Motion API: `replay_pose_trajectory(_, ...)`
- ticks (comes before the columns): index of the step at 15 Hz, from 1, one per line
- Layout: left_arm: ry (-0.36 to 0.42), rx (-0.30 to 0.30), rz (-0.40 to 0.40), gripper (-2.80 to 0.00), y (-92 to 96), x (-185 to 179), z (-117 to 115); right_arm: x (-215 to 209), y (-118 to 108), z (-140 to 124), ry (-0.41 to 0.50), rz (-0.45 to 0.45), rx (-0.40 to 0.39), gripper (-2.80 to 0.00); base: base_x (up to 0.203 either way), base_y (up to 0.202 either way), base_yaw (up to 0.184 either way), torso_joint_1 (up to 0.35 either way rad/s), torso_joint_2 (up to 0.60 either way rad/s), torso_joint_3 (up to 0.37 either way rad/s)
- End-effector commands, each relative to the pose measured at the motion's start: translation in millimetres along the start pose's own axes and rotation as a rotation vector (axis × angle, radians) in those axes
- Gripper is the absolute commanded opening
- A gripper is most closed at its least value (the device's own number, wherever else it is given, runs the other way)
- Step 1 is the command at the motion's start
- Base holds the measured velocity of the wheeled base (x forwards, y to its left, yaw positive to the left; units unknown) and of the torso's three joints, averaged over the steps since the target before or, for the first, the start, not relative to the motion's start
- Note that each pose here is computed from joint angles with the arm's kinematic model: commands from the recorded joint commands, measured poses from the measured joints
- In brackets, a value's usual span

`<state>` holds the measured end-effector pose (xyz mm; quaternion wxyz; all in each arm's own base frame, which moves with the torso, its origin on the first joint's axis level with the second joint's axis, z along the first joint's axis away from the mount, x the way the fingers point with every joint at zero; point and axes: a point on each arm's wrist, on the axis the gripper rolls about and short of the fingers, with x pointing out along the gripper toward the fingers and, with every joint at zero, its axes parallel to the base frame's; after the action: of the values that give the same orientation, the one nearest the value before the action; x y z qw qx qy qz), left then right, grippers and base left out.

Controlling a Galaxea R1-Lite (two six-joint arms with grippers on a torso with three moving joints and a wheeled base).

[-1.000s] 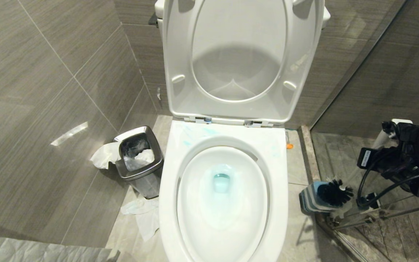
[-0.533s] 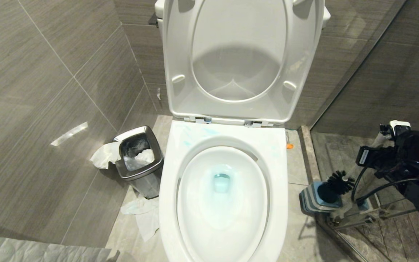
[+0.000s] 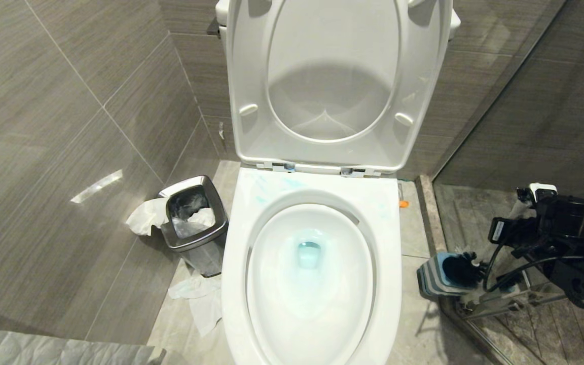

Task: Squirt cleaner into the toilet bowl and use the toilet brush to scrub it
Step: Put the toilet brush back

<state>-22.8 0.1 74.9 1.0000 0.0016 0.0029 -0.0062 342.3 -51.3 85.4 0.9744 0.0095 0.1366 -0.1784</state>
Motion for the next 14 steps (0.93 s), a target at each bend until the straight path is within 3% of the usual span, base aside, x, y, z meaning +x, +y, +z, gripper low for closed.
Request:
replay_pose_trajectory(1, 0.002, 0.000, 0.000, -2.80, 0.0, 0.1, 0.0, 6.6, 1.5, -11.7, 0.031, 0.000, -0.006, -2.80, 0.000, 0.000, 0.000, 0.000, 0.00, 0.000)
replay_pose_trajectory(6, 0.002, 0.001, 0.000, -2.80, 0.0, 0.1, 0.1, 24.3, 6.6, -28.4, -0.029, 0.004, -0.002, -2.80, 0.000, 0.000, 0.000, 0.000, 0.00, 0.000)
replay_pose_trajectory(14, 0.003, 0.001, 0.000, -2.80, 0.0, 0.0, 0.1, 22.4, 9.6, -29.9, -0.024, 0.013, -0.006, -2.80, 0.000, 0.000, 0.000, 0.000, 0.00, -0.018)
